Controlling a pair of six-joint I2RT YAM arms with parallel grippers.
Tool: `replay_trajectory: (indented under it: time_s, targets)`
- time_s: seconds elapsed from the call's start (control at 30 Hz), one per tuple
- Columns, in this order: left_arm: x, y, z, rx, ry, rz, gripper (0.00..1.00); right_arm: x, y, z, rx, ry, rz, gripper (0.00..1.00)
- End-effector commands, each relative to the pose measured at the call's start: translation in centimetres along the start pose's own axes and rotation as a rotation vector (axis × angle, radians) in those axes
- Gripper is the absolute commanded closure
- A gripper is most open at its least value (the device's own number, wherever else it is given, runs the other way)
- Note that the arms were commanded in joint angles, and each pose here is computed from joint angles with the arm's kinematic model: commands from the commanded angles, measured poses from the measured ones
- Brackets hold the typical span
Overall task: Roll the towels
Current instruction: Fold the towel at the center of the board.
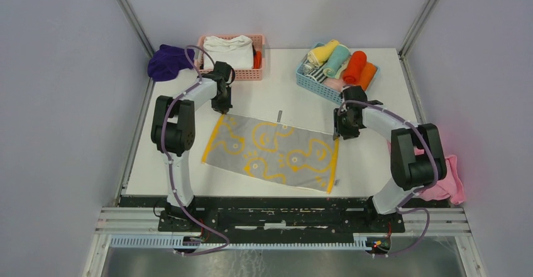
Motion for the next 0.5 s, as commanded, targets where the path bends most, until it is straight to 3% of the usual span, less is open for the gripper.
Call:
replay_trajectory:
  time_s: [0.0,0.33,0.47]
  targets:
    - [-2.0,-2.0,0.5,-0.08,0.02,0.098,0.87,-0.3,1.8,1.0,0.016,0.049,-0.027,0.52]
    - [-2.1,-2.0,0.5,-0.083,0.019,0.101,0.87,-2.6,0.4,0.7,0.015,0.036,0.104,0.56]
    - [-2.0,-1.9,0.5,-0.085,0.023,0.097,0.88,-3.1,0.0,0.4,0.026,0.013,0.147,0.65]
Point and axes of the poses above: each gripper's point midway between its finger pads, its own x axis back along the fingers, its own z axis along the line the jaws close on, y = z × x, the point moved 7 cm from there along x, back along the fingers, and after that the axes turned 12 degrees about -x, right-handed, at the moved point
